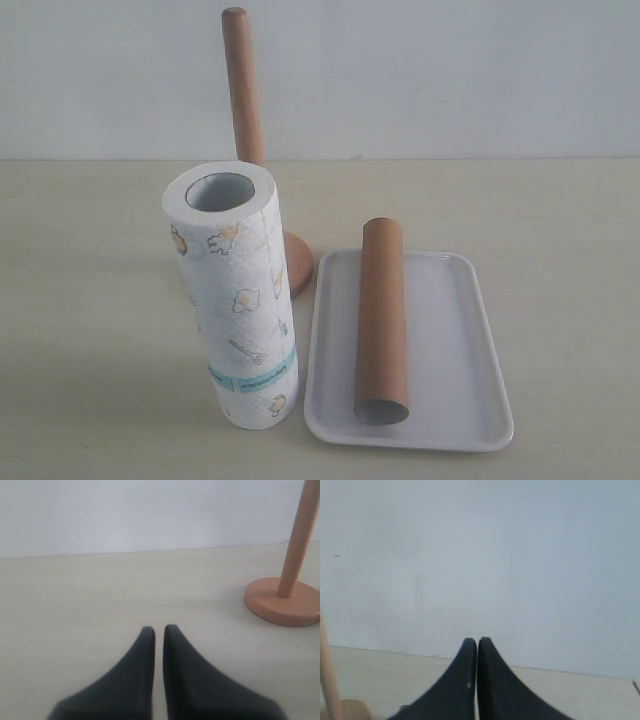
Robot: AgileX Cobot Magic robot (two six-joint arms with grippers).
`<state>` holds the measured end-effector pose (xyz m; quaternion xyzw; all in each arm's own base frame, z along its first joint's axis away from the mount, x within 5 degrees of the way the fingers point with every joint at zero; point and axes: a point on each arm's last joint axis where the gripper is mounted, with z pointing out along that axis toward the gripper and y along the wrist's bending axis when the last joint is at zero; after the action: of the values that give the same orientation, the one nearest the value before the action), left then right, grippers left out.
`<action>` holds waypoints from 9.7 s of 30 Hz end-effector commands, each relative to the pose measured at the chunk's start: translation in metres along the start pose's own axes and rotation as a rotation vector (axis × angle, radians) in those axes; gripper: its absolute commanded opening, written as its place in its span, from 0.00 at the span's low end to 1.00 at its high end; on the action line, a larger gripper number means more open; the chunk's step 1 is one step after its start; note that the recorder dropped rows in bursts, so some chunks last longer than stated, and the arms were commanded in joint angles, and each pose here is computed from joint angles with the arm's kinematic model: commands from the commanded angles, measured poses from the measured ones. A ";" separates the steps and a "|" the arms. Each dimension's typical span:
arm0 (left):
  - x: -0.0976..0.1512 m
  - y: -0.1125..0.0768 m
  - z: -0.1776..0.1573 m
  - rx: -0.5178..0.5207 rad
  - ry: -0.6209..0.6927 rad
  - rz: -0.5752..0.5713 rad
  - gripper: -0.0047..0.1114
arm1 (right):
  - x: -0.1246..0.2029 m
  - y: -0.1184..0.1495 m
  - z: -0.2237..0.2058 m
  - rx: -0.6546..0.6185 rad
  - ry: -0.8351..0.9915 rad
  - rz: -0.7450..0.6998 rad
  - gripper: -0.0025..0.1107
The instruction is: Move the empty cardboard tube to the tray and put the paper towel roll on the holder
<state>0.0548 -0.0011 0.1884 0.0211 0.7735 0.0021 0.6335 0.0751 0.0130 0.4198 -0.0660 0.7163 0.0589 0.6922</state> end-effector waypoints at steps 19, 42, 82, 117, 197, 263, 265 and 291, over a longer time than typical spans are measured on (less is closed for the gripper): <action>0.001 0.000 0.000 0.006 -0.001 -0.004 0.09 | 0.224 -0.006 -0.008 0.131 0.084 0.016 0.02; 0.001 0.000 0.000 0.006 -0.001 -0.004 0.09 | 0.238 -0.006 -0.014 0.128 0.224 -0.034 0.02; 0.000 0.000 0.000 0.006 -0.010 -0.004 0.09 | 0.238 -0.006 -0.014 0.128 0.224 -0.032 0.02; -0.050 -0.046 0.032 0.541 -0.073 0.014 0.09 | 0.238 -0.006 -0.014 0.128 0.224 -0.032 0.02; -0.004 -0.119 0.178 1.072 -0.041 0.101 0.97 | 0.238 -0.006 -0.014 0.128 0.223 -0.030 0.02; -0.237 -0.082 0.105 0.831 -0.349 0.099 0.08 | 0.238 -0.006 -0.014 0.128 0.223 -0.030 0.02; -0.253 -0.072 0.113 0.690 -0.345 0.011 0.08 | 0.238 -0.006 -0.014 0.128 0.223 -0.030 0.02; -0.328 -0.123 0.236 0.761 -0.285 -0.009 0.08 | 0.238 -0.006 -0.014 0.128 0.223 -0.030 0.02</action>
<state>0.3439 -0.1400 0.4524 0.2648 0.6232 -0.2947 0.6743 0.0544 0.0021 0.1820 -0.0413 0.7918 -0.0035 0.6094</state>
